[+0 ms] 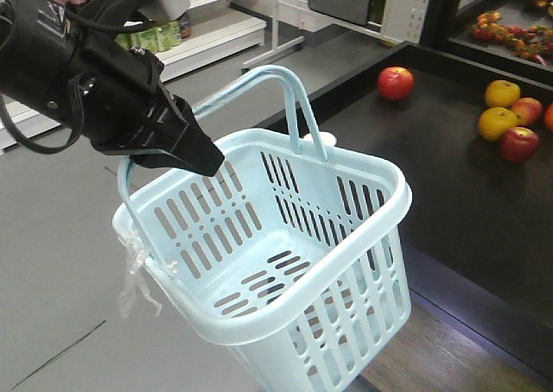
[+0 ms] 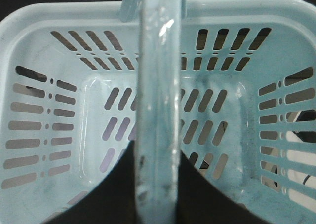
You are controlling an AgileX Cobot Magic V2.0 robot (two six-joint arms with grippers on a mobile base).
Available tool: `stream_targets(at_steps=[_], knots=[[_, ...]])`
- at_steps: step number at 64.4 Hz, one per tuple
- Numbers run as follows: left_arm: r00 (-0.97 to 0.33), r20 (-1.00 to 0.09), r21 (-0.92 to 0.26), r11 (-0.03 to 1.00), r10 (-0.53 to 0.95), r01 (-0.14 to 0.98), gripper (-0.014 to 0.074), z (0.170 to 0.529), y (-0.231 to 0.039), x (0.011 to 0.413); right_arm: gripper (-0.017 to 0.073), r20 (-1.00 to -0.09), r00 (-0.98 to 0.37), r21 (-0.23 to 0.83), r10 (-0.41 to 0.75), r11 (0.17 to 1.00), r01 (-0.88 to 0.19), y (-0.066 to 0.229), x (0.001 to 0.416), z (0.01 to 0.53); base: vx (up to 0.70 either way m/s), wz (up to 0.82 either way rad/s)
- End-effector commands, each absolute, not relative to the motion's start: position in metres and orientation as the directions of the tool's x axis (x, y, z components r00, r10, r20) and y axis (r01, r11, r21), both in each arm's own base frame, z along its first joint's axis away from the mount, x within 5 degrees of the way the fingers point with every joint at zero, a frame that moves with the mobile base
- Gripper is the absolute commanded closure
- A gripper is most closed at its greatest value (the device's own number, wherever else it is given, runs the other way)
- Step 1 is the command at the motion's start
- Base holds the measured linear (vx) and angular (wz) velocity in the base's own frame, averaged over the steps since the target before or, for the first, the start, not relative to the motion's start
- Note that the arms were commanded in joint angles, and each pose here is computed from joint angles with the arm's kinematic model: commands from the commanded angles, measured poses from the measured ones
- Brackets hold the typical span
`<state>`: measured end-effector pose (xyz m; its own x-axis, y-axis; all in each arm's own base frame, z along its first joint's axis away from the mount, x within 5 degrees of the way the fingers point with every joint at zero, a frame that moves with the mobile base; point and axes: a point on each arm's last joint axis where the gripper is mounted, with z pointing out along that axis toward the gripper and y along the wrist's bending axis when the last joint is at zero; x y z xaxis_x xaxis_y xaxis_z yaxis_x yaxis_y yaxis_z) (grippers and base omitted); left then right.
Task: Pick three apples into basket with both arms
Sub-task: 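Carry the basket in the left gripper while driving toward the apple table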
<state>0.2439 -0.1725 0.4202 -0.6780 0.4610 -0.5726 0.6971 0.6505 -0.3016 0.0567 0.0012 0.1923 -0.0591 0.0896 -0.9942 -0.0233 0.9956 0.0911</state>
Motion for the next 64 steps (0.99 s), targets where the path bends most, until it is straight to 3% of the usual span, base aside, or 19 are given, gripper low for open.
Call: stream_targets(at_steps=[1, 31, 64], knots=[[-0.651, -0.642, -0.328, 0.623, 0.405, 0.711, 0.0601, 0.4429, -0.1706, 0.2305, 0.0563, -0.996, 0.013, 0.087, 0.088, 0.996, -0.036, 0.0018, 0.0566, 0.1962, 0.14, -0.53], [-0.651, -0.642, -0.328, 0.623, 0.405, 0.711, 0.0601, 0.4429, -0.1706, 0.2305, 0.0563, -0.996, 0.013, 0.087, 0.088, 0.996, -0.036, 0.0018, 0.0566, 0.1962, 0.13, -0.48], [-0.651, -0.642, -0.328, 0.623, 0.405, 0.711, 0.0601, 0.4429, -0.1706, 0.2305, 0.0563, -0.996, 0.013, 0.087, 0.088, 0.996, -0.036, 0.0018, 0.0566, 0.1962, 0.08, -0.20]])
